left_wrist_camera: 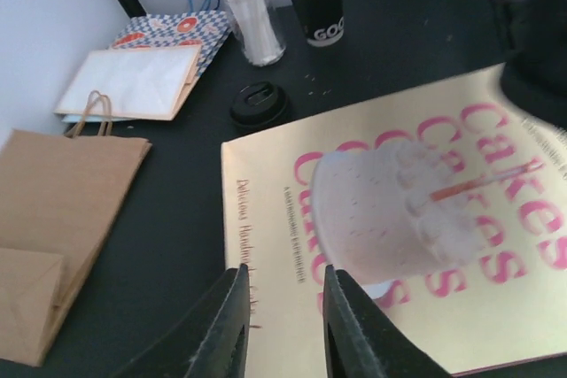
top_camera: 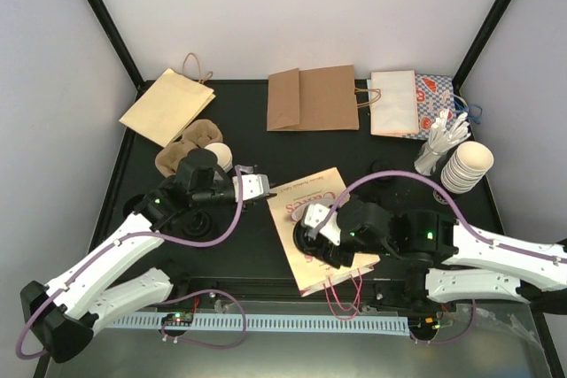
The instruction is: Pack the takeout coffee
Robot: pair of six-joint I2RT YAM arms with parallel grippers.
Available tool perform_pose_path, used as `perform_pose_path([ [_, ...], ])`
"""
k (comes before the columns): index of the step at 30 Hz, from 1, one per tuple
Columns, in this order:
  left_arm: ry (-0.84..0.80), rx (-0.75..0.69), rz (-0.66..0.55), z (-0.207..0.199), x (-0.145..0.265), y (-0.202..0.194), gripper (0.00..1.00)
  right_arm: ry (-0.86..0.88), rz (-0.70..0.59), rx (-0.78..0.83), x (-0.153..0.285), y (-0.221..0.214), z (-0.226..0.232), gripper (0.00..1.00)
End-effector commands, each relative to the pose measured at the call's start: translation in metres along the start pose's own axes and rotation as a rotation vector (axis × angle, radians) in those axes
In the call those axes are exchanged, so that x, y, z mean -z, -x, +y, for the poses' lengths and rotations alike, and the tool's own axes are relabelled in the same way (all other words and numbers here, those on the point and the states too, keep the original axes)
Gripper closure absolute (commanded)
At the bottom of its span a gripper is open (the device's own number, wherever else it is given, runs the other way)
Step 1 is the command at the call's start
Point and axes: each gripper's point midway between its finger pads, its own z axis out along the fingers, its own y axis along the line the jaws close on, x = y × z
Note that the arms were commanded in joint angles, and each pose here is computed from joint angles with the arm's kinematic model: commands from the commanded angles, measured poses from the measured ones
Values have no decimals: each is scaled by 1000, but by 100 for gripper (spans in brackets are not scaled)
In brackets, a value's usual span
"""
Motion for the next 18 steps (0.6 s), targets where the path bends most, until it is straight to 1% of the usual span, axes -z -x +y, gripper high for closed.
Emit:
perform_pose_path([
  [1,-54,183,-81,-12,9,23,71,-233,-65,-206,14,8,-59,49],
  [2,-45,224,-86,-13,8,23,64,-263,-43,-258,12,0,-73,49],
  [4,18,319,-93,-9,8,21,39,-333,12,-388,9,-20,-102,50],
  [7,61,451,-121,-11,8,23,20,-485,110,-599,11,-56,-141,52],
  [8,65,494,-114,-13,6,22,16,-536,135,-677,13,-67,-150,54],
  [10,72,571,-71,-19,-2,18,3,-610,178,-812,15,-90,-160,55],
  [12,73,616,-17,-26,-9,15,1,-674,167,-936,19,-108,-163,55],
  [14,86,613,27,-33,-13,14,1,-744,119,-1060,24,-125,-165,55],
  [16,107,609,43,-36,-16,15,1,-790,66,-1164,25,-145,-166,55],
  [18,119,632,42,-35,-16,15,1,-811,38,-1235,24,-163,-166,54],
])
